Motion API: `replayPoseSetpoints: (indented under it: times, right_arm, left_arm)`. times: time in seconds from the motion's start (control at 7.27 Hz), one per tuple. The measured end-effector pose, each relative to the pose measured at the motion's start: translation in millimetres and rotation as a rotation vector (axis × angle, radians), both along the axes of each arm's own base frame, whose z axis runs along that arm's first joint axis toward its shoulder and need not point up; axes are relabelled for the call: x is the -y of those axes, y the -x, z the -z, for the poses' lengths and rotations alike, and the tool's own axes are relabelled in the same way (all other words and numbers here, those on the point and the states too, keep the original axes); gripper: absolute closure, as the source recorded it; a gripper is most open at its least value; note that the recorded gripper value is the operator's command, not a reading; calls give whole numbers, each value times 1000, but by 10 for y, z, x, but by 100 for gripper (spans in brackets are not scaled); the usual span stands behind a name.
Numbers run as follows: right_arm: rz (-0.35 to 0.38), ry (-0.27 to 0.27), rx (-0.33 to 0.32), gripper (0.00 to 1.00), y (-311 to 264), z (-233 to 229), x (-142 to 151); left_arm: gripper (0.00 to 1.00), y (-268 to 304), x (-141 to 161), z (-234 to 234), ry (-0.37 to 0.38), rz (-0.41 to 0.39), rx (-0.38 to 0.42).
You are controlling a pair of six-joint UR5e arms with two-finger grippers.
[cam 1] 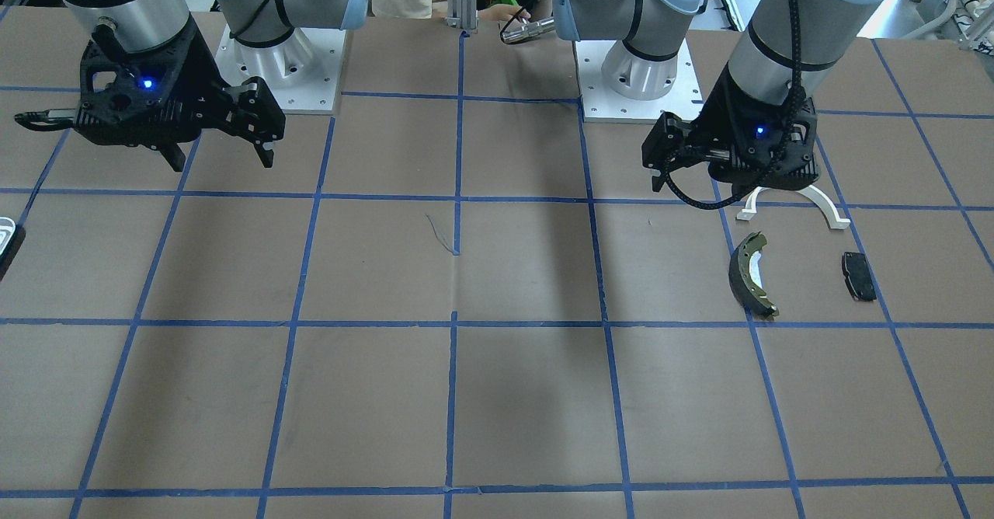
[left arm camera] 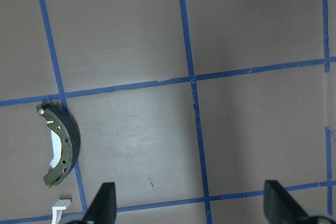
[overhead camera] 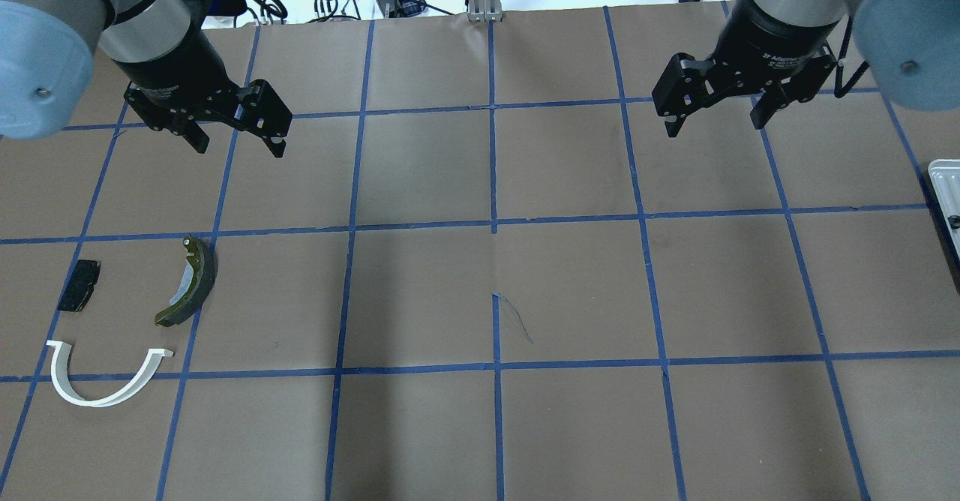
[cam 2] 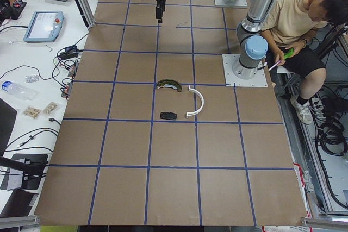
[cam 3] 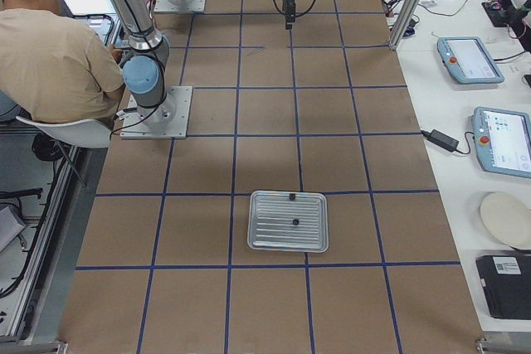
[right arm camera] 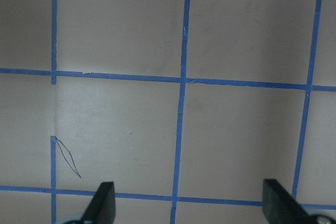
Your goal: Place bearing gear from tray to pile
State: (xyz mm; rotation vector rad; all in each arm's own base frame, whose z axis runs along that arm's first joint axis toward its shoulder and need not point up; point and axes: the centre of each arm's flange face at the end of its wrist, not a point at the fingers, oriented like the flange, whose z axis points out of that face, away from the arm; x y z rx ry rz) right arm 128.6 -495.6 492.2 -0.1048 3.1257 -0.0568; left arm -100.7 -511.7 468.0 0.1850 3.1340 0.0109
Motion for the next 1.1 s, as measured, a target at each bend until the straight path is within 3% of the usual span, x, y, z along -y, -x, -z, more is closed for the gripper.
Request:
replayPoseSetpoints:
  times: [0.41, 0.69, 1.1]
  right_arm:
    - [-11, -10, -8, 0, 13, 32, -5]
    - [-72, -16, -33, 0, 202, 50, 34]
    - [-114, -36, -72, 0, 1431, 91, 183]
  left_arm:
    - [0, -3, 2, 5, 0, -1, -1]
    - [0, -3, -5, 12, -2, -1, -1]
    - [0, -4, -2, 23, -4, -1, -1]
